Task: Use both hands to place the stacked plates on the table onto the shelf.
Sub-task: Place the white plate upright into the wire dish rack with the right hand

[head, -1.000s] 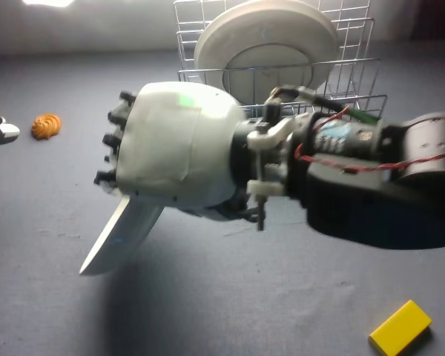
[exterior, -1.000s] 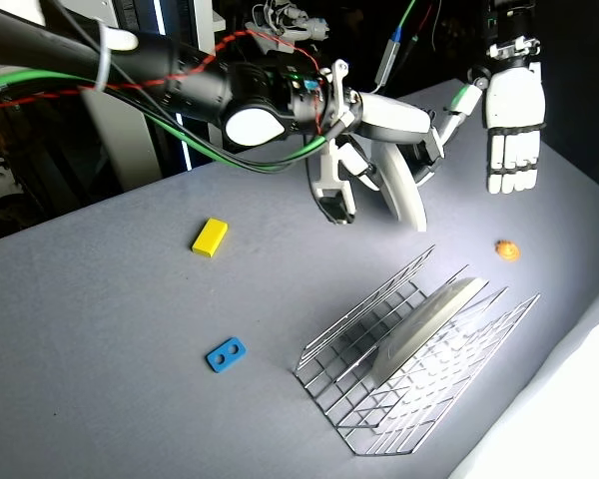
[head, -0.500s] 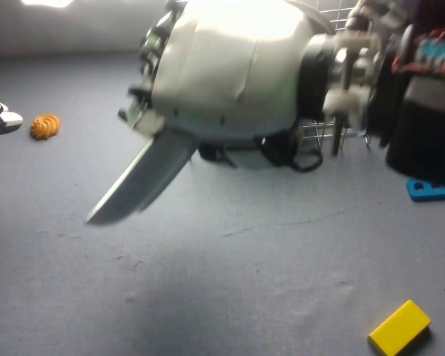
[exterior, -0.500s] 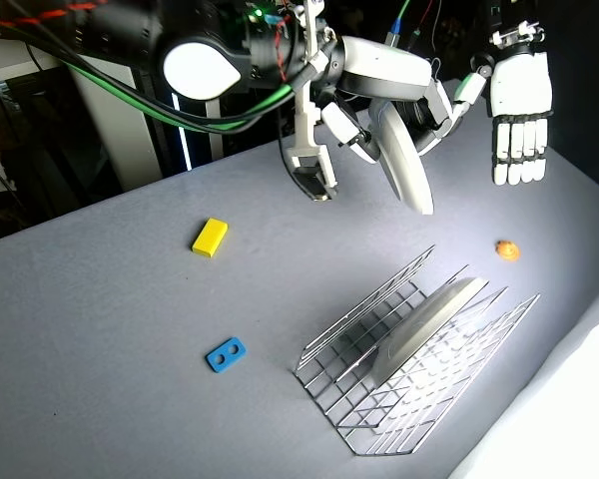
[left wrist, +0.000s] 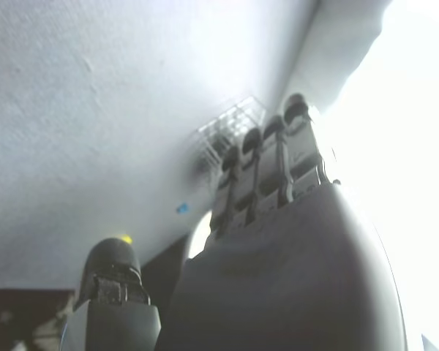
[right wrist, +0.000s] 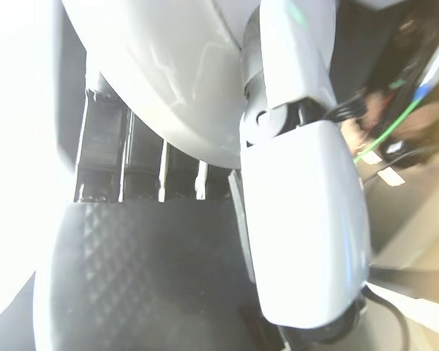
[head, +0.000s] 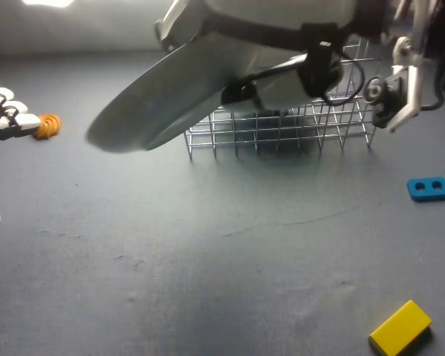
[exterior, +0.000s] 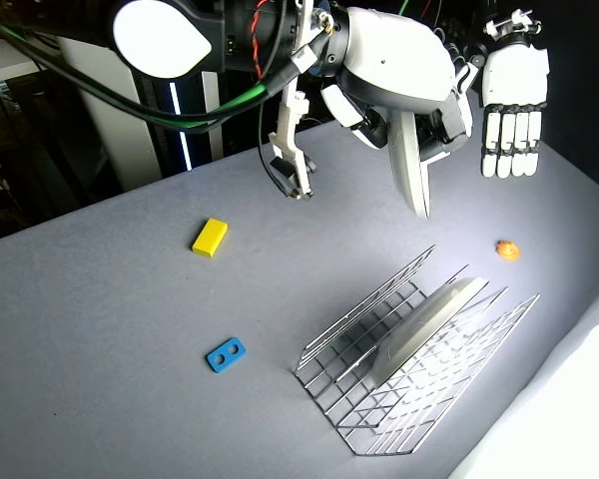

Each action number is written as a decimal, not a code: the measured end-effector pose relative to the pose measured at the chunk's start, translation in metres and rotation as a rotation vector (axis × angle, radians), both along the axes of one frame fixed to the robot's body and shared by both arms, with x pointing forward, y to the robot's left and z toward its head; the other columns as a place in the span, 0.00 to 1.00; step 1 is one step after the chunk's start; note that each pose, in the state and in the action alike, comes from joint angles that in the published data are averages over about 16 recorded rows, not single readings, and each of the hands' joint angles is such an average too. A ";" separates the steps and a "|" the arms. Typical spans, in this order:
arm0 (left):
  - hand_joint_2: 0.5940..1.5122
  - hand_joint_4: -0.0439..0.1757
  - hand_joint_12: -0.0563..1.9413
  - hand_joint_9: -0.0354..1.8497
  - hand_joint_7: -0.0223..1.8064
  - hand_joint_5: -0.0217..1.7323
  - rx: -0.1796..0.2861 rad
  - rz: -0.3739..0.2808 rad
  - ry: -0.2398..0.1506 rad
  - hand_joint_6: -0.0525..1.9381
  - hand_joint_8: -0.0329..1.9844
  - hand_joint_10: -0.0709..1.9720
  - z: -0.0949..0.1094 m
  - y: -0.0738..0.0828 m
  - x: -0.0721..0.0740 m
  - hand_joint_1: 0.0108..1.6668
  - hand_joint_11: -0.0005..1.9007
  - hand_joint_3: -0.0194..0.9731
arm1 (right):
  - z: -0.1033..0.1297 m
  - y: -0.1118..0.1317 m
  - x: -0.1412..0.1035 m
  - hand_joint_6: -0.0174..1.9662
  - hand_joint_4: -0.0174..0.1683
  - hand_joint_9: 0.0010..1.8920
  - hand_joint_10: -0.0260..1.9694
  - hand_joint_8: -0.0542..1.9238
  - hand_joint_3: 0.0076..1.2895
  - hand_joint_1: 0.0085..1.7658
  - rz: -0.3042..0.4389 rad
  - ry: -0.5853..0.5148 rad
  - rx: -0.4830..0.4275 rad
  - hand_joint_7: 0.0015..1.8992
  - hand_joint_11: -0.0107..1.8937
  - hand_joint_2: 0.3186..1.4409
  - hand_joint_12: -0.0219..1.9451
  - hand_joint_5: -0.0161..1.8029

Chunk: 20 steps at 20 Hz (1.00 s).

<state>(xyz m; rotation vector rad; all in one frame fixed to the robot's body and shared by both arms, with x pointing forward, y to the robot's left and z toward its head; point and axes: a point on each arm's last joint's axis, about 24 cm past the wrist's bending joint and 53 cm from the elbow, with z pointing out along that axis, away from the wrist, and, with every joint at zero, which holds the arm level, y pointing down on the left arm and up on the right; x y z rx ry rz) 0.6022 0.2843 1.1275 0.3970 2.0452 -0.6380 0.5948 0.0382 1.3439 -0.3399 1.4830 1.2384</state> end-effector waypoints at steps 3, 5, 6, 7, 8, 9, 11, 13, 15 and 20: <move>0.60 0.22 0.03 0.03 0.04 0.04 -0.004 -0.077 -0.016 0.03 0.02 0.01 0.005 -0.011 -0.010 0.01 0.01 0.02 | 0.003 -0.014 0.011 0.56 0.08 0.47 0.65 0.52 0.00 0.75 -0.025 0.053 0.046 0.51 0.40 0.63 0.81 0.48; 0.60 0.22 0.03 0.03 0.04 0.04 -0.009 -0.131 -0.026 0.03 0.02 0.01 0.008 -0.019 -0.017 0.01 0.01 0.02 | 0.005 -0.023 0.018 0.57 0.08 0.47 0.65 0.53 0.00 0.75 -0.045 0.079 0.071 0.51 0.41 0.63 0.81 0.47; 0.60 0.22 0.03 0.03 0.04 0.04 -0.013 -0.159 -0.031 0.03 0.02 0.01 0.010 -0.023 -0.021 0.01 0.01 0.02 | 0.005 -0.027 0.022 0.57 0.08 0.47 0.65 0.53 0.00 0.75 -0.055 0.090 0.082 0.51 0.41 0.63 0.80 0.47; 0.60 0.22 0.03 0.03 0.04 0.04 -0.017 -0.187 -0.036 0.03 0.02 0.01 0.011 -0.028 -0.025 0.01 0.01 0.02 | 0.005 -0.032 0.026 0.57 0.08 0.47 0.65 0.53 0.00 0.75 -0.065 0.101 0.093 0.51 0.41 0.63 0.80 0.47; 0.60 0.22 0.03 0.03 0.04 0.04 -0.022 -0.216 -0.040 0.03 0.02 0.01 0.013 -0.032 -0.029 0.01 0.01 0.02 | 0.005 -0.036 0.029 0.58 0.08 0.47 0.65 0.53 0.00 0.75 -0.075 0.112 0.102 0.51 0.41 0.63 0.80 0.47; 0.60 0.22 0.03 0.03 0.04 0.04 -0.027 -0.245 -0.045 0.03 0.02 0.01 0.015 -0.037 -0.034 0.01 0.01 0.02 | 0.004 -0.040 0.033 0.58 0.08 0.47 0.65 0.53 0.00 0.76 -0.085 0.123 0.111 0.51 0.41 0.63 0.80 0.47; 0.60 0.22 0.03 0.04 0.04 0.04 -0.041 -0.302 -0.054 0.03 0.02 0.01 0.020 -0.046 -0.042 0.01 0.01 0.02 | 0.002 -0.047 0.040 0.59 0.08 0.46 0.65 0.53 0.00 0.76 -0.105 0.146 0.126 0.51 0.41 0.63 0.80 0.47; 0.60 0.22 0.03 0.04 0.04 0.04 -0.055 -0.358 -0.066 0.03 0.02 0.01 0.025 -0.055 -0.051 0.01 0.01 0.02 | -0.001 -0.052 0.047 0.59 0.08 0.46 0.65 0.53 0.00 0.76 -0.122 0.166 0.137 0.51 0.41 0.63 0.80 0.47; 0.60 0.22 0.03 0.04 0.04 0.04 -0.065 -0.414 -0.082 0.03 0.02 0.01 0.031 -0.064 -0.059 0.01 0.01 0.02 | -0.004 -0.057 0.053 0.58 0.07 0.46 0.65 0.53 0.00 0.76 -0.138 0.186 0.148 0.51 0.40 0.63 0.80 0.47; 0.60 0.21 0.03 0.04 0.04 0.04 -0.091 -0.542 -0.147 0.03 0.02 0.01 0.052 -0.083 -0.076 0.01 0.01 0.02 | -0.014 -0.061 0.066 0.57 0.07 0.46 0.65 0.53 0.00 0.76 -0.167 0.238 0.172 0.51 0.40 0.63 0.80 0.48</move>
